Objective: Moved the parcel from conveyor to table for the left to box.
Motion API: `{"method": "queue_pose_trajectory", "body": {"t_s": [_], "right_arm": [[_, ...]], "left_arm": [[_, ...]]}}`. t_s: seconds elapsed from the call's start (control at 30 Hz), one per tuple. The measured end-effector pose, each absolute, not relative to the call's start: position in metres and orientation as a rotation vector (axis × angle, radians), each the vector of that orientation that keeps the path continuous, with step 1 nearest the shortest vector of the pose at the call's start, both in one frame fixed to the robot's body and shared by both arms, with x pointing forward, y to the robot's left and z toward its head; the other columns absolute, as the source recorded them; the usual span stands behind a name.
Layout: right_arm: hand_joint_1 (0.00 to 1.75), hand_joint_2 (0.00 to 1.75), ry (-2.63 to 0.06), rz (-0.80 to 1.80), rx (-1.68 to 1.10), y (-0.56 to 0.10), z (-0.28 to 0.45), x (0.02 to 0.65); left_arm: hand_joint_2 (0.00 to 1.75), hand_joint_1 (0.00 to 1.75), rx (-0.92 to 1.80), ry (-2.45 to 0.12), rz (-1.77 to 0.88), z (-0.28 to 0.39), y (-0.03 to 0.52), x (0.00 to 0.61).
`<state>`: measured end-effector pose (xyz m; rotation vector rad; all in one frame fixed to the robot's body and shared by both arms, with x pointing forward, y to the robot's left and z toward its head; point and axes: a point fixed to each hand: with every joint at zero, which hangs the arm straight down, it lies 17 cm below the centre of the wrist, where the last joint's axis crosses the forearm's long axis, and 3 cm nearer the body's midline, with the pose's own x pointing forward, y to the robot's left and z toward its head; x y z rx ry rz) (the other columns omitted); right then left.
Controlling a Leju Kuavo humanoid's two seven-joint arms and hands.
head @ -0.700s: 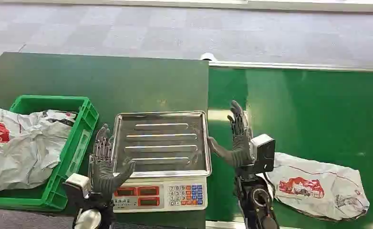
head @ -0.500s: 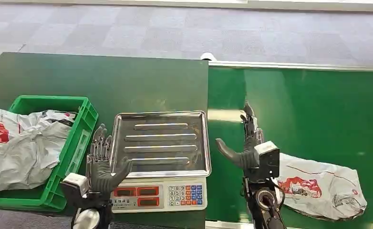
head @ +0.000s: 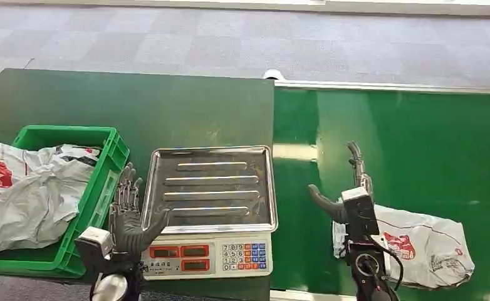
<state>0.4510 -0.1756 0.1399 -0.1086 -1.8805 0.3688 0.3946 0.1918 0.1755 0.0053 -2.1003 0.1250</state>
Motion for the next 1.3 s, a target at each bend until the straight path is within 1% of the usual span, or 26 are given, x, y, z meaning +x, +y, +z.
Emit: {"method": "queue_pose_trajectory", "body": {"t_s": [0.2,0.27,0.37,0.47,0.73,1.0,1.17,1.3], "right_arm": [[0.0,1.75,-1.844,0.397,-0.188,-0.181,0.122,0.452],[0.0,1.75,-1.832,0.389,-0.331,-0.197,0.119,0.456],[0.0,1.75,-1.767,0.328,-0.569,-0.237,0.109,0.459],[0.0,1.75,-1.697,0.312,-0.719,-0.268,0.096,0.458],[0.0,1.75,-1.596,0.295,-0.79,-0.297,0.071,0.456],[0.0,1.75,-1.434,0.284,-0.912,-0.342,0.041,0.445],[0.0,1.75,-1.22,0.394,-0.841,-0.338,-0.005,0.437],[0.0,1.75,-1.178,0.411,-0.854,-0.341,-0.01,0.436]], "left_arm": [[1.75,0.0,0.023,-2.096,0.129,0.173,0.196,0.394],[1.75,0.0,0.023,-2.094,0.135,0.173,0.196,0.393],[1.75,0.0,0.026,-2.094,0.139,0.173,0.197,0.392],[1.75,0.0,0.028,-2.094,0.14,0.173,0.198,0.392],[1.75,0.0,0.04,-2.096,0.139,0.174,0.199,0.393],[1.75,0.0,0.041,-2.115,0.139,0.182,0.198,0.399],[1.75,0.0,0.051,-2.111,0.143,0.18,0.201,0.399],[1.75,0.0,0.067,-2.099,0.15,0.175,0.205,0.397]]}}
